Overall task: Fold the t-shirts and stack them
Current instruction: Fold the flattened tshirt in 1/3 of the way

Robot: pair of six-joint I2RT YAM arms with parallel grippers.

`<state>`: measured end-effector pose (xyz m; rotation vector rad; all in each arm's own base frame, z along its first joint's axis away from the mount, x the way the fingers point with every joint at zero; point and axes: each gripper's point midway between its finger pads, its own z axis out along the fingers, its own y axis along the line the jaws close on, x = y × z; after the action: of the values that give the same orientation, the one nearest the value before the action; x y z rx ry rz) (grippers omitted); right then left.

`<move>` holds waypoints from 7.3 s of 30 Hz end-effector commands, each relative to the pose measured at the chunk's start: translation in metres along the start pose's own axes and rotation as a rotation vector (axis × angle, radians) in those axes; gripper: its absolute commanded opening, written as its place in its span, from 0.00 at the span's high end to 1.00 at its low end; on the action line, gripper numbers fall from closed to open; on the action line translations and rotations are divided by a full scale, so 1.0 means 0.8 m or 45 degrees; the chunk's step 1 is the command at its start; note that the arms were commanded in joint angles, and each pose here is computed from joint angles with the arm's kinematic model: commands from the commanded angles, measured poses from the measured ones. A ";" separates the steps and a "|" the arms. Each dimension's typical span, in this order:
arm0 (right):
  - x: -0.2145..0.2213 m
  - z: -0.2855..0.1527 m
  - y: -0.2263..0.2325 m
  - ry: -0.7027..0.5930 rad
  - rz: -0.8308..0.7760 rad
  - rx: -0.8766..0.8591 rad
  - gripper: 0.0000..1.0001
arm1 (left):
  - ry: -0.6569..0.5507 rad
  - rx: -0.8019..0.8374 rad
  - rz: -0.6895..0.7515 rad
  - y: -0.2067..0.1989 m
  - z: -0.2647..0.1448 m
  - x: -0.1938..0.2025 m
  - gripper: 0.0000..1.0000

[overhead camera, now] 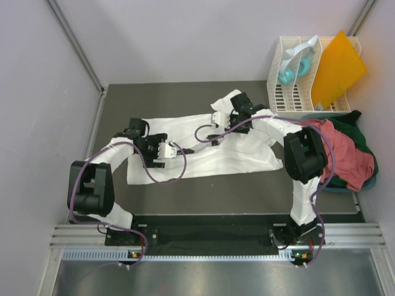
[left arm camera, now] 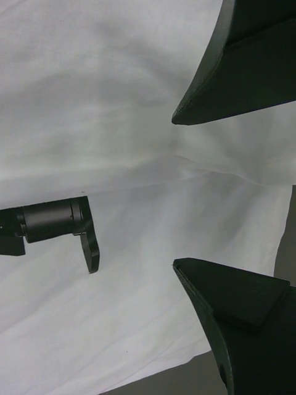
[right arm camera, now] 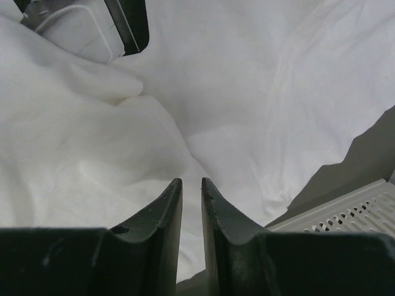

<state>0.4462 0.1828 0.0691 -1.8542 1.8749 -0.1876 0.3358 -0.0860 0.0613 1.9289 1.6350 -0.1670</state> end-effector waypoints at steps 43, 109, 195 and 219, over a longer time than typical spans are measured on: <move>-0.076 0.002 0.036 -0.316 0.307 -0.387 0.92 | 0.199 -0.334 -0.009 0.037 -0.016 0.027 0.08; -0.031 -0.055 0.021 -0.220 0.244 -0.258 1.00 | 0.208 -0.351 0.078 0.031 -0.017 0.028 0.08; 0.049 0.012 -0.040 -0.513 1.038 -0.502 0.36 | -0.076 -0.295 -0.047 0.122 0.008 -0.157 0.01; 0.051 0.036 -0.054 -0.501 1.080 -0.461 0.95 | -0.062 -0.325 0.083 0.103 -0.010 -0.167 0.01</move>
<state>0.4811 0.1495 0.0367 -0.9993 2.3603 0.8338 0.3813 -0.1963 0.1429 1.7747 1.5425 0.0095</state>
